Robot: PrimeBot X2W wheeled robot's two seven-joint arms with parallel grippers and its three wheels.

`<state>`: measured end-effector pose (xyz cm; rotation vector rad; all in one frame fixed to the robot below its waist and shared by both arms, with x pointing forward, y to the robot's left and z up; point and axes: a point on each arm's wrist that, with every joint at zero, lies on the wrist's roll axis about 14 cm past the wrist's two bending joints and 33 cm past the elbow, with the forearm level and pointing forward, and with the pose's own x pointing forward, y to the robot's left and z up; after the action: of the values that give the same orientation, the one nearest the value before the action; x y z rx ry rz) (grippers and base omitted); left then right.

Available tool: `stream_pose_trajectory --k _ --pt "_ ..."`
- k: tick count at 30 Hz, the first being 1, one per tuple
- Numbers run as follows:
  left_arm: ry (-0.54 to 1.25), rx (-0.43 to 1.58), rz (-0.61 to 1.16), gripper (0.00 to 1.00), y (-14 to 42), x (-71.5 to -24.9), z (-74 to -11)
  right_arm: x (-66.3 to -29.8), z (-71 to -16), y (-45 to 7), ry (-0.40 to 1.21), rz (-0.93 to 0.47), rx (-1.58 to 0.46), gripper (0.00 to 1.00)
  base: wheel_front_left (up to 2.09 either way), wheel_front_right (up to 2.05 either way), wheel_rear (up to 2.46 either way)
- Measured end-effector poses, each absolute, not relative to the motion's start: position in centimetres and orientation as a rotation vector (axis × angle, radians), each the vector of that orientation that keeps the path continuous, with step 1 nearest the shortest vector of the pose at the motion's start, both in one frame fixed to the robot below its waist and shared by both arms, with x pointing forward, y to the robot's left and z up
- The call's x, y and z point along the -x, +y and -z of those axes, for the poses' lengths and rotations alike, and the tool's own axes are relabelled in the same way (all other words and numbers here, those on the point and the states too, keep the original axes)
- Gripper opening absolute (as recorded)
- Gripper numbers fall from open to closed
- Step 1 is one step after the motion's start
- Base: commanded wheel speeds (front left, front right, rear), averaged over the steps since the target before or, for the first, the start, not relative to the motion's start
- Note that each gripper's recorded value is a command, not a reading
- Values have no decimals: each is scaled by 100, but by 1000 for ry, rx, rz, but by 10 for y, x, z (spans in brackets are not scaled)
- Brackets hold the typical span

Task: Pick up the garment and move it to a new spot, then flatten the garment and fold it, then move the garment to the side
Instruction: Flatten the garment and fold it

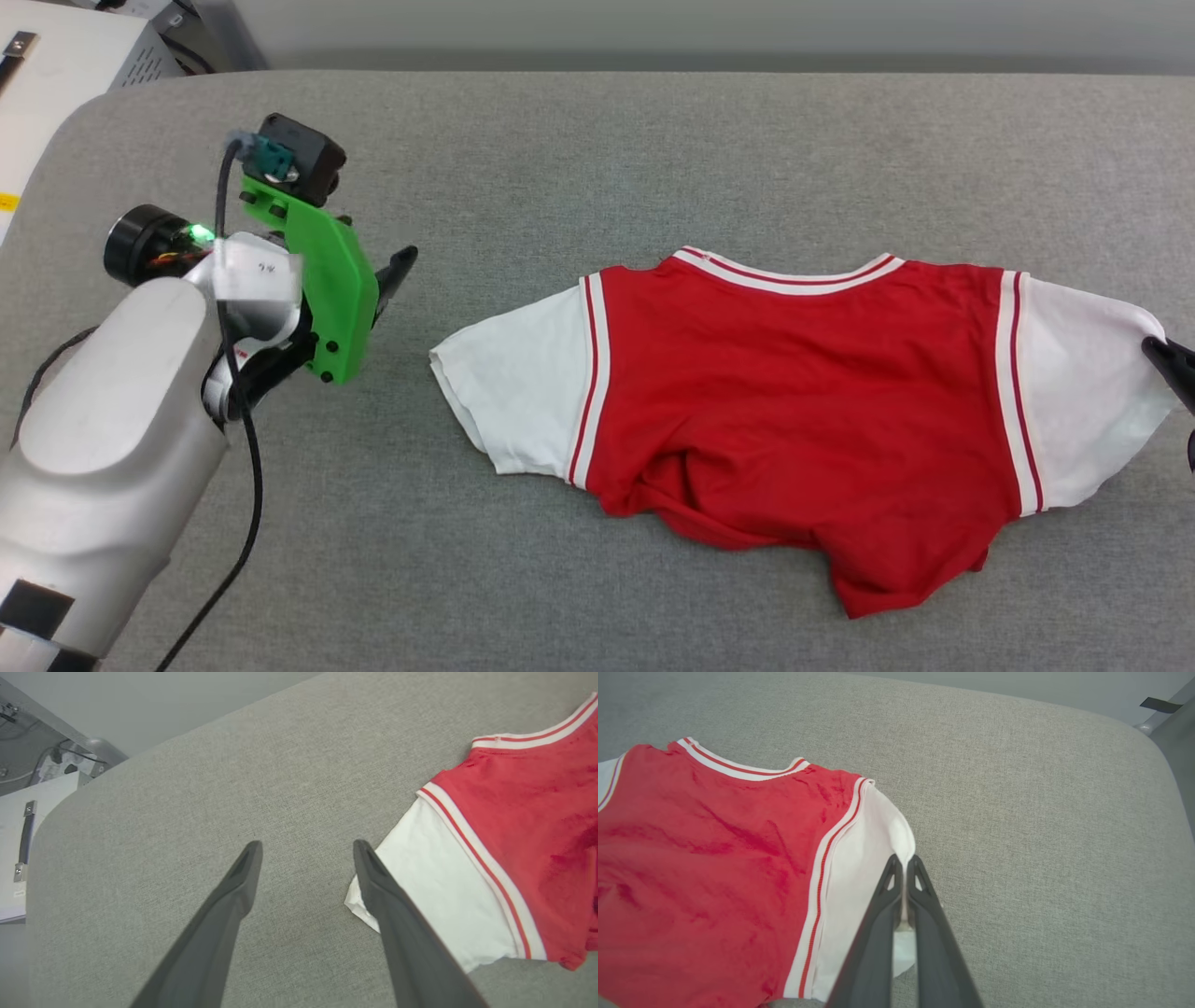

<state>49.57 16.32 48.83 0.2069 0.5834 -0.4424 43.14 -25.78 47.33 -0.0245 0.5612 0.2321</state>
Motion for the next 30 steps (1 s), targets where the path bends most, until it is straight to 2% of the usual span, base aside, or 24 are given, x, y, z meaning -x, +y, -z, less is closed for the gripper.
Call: stream_pose_trajectory --k 8,17,22,23,24,30 --pt "911 -221 544 100 144 -480 -439 -430 -458 -258 612 -222 16 0 0 0 0" --pt "1156 -283 601 100 137 -452 -374 -429 -443 -261 654 -207 6 0 0 0 0" --pt "1202 -311 612 100 138 -451 -362 -427 -435 -264 680 -200 6 0 0 0 0" --pt "1199 -308 614 35 137 -452 -362 -426 -434 -264 682 -199 6 0 0 0 0" --pt "1189 -302 617 0 136 -453 -362 -427 -434 -264 682 -198 6 0 0 0 0" --pt "1087 -287 626 0 130 -455 -370 -425 -437 -261 667 -209 6 0 0 0 0"
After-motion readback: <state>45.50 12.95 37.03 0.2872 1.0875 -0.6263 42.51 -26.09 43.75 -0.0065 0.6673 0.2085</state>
